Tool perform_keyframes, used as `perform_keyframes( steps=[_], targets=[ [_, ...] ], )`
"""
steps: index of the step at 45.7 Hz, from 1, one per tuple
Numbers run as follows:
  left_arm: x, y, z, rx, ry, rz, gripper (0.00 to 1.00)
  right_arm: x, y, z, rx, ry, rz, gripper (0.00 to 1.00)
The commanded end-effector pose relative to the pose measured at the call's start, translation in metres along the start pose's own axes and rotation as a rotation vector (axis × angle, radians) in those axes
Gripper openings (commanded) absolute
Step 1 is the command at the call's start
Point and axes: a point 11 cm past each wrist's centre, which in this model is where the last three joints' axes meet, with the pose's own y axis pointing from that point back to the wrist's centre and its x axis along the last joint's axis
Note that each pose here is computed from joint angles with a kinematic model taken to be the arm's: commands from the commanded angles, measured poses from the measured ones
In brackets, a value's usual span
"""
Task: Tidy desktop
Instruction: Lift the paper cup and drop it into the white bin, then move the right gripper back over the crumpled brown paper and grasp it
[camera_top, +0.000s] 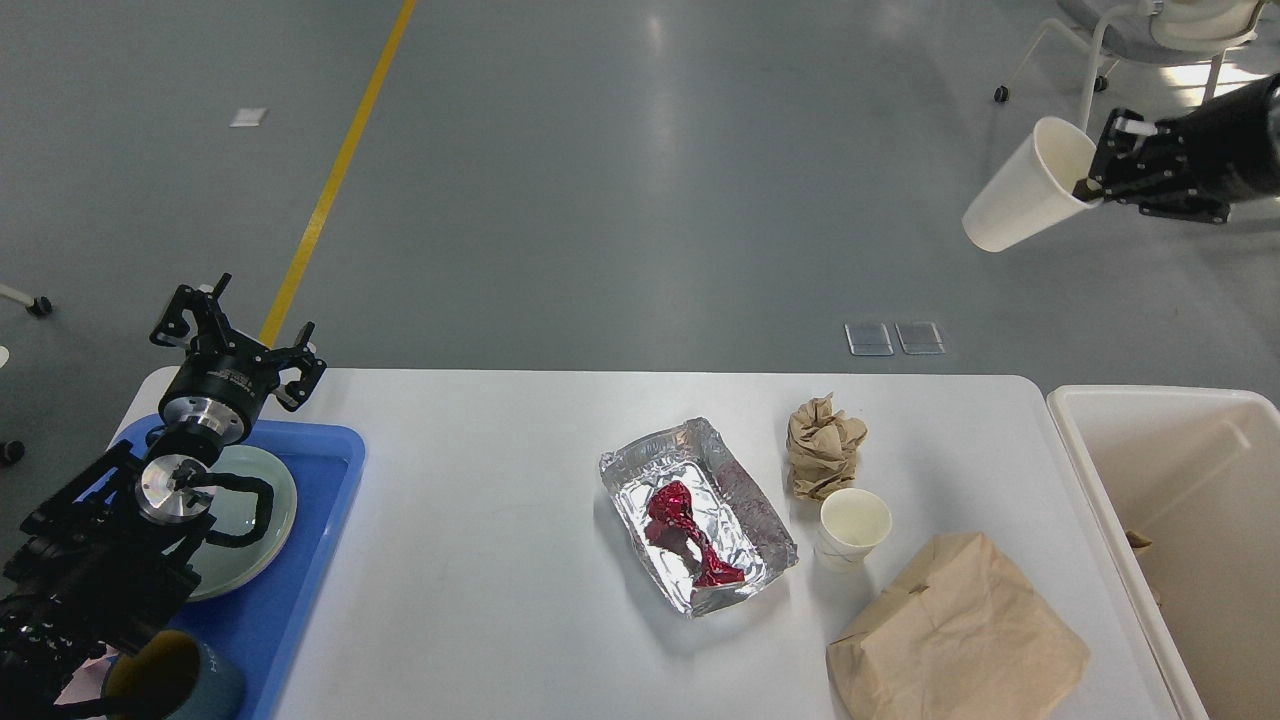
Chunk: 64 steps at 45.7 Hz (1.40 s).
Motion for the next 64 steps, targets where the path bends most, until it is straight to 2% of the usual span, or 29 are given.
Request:
perform_keyframes(
  steps=[1,3,13,21,25,28,29,36,41,44,55,64],
  targets=[
    [0.0,0.0,0.0,0.0,0.0,0.0,0.97,-0.006,-0.025,0.077,-0.127,-0.037,0.131,0.0],
    [0.0,0.0,0.0,0.0,0.0,0.0,0.97,-0.014,-0.031,0.119,-0.196,-0.056,0.188,0.0],
    [0.0,0.0,0.0,0.0,0.0,0.0,0.97,-0.062,-0.04,0.228,-0.412,-0.033,0.263,0.0],
    [0.0,0.0,0.0,0.0,0.0,0.0,0.97,-0.111,-0.048,0.272,-0.482,-0.061,0.208,0.01],
    [0.0,0.0,0.0,0.0,0.0,0.0,0.97,-0.135,-0.052,0.289,-0.5,-0.086,0.198,0.34],
    [0.0,0.0,0.0,0.0,0.0,0.0,0.97,-0.149,-0.054,0.301,-0.511,-0.102,0.238,0.86],
    [0.0,0.0,0.0,0.0,0.0,0.0,0.97,-0.151,-0.055,0.303,-0.511,-0.104,0.253,1.0],
    [0.0,0.0,0.0,0.0,0.0,0.0,0.97,-0.172,-0.062,0.309,-0.509,-0.132,0.241,1.0],
    [0.0,0.0,0.0,0.0,0.0,0.0,0.97,-0.179,-0.069,0.302,-0.485,-0.15,0.209,1.0],
    [0.0,0.0,0.0,0.0,0.0,0.0,0.97,-0.171,-0.076,0.279,-0.431,-0.176,0.18,1.0],
    [0.0,0.0,0.0,0.0,0.0,0.0,0.97,-0.11,-0.078,0.16,-0.219,-0.168,0.061,1.0],
    [0.0,0.0,0.0,0.0,0.0,0.0,0.97,-0.084,-0.084,0.047,-0.078,-0.025,-0.009,1.0]
  ],
)
